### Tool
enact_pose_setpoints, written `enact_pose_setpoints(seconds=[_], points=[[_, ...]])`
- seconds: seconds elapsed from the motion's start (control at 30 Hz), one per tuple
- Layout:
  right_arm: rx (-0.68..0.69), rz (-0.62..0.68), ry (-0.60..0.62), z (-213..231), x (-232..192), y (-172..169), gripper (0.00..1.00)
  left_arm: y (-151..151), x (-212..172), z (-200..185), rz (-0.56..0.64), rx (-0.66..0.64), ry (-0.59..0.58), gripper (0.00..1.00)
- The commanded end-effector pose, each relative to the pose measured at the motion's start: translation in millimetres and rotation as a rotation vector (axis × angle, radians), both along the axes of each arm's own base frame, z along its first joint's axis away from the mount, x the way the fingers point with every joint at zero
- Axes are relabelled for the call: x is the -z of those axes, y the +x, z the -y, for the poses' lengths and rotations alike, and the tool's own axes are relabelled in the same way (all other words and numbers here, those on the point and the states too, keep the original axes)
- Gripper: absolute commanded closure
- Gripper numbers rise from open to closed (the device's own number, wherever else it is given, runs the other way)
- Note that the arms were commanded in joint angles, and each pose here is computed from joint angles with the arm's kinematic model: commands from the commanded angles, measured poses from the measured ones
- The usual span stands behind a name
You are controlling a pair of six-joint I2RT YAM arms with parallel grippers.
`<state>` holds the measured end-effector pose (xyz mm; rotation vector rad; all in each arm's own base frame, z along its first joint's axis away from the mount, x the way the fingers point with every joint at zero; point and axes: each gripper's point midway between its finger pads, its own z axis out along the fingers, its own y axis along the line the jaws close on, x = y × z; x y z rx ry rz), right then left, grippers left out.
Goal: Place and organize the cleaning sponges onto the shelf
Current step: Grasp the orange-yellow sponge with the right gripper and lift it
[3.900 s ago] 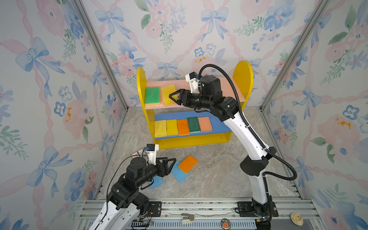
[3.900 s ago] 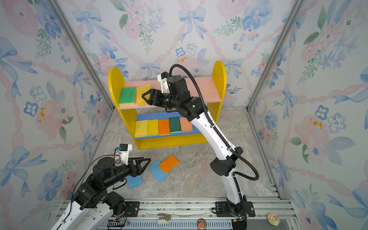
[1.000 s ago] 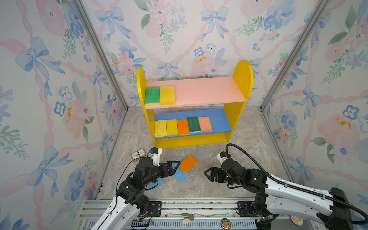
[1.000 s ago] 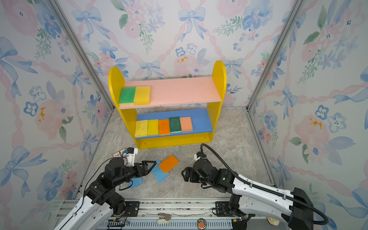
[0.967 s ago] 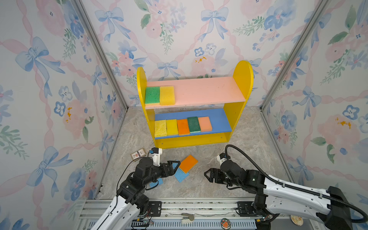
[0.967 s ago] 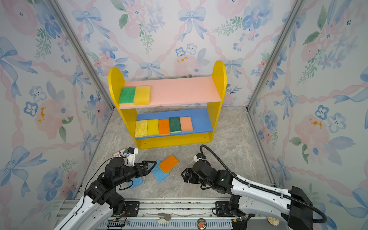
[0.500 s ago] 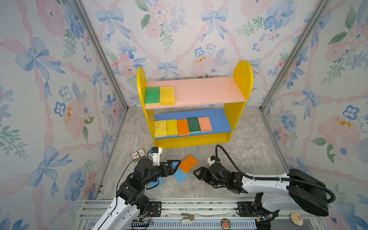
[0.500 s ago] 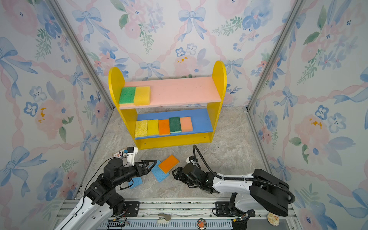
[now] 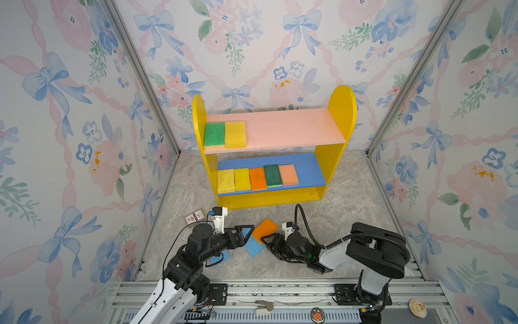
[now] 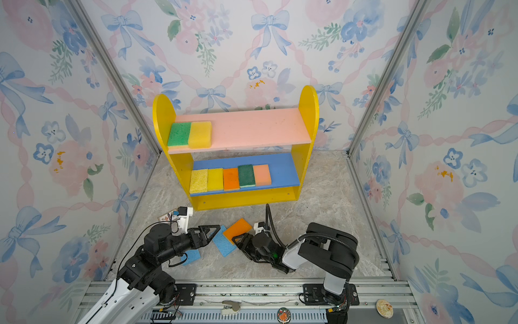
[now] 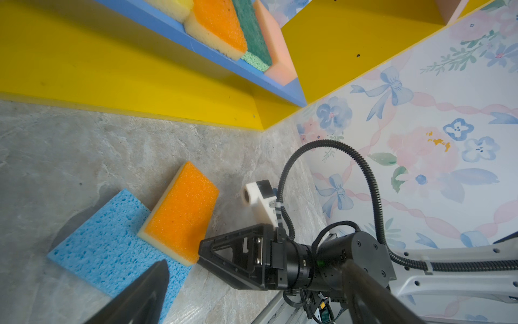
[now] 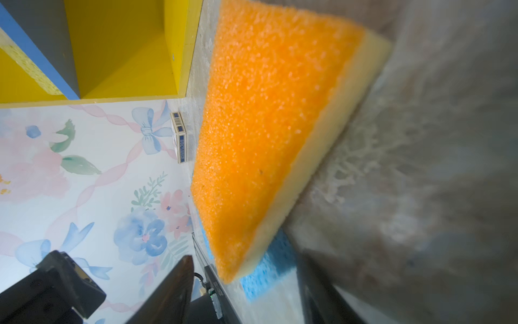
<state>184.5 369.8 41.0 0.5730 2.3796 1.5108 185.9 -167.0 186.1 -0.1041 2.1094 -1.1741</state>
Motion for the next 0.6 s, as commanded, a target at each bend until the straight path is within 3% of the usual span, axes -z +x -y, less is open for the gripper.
enact_pose_setpoints(seconds=[0.0,0.57], points=[[0.07,-0.098,-0.104,24,52,-7,0.39,1,-6,-1,0.031,0.003,0.0,0.02],[0.14,-0.079,-0.226,42,60,8,0.4,2,-1,-2,0.027,-0.005,0.017,0.02]])
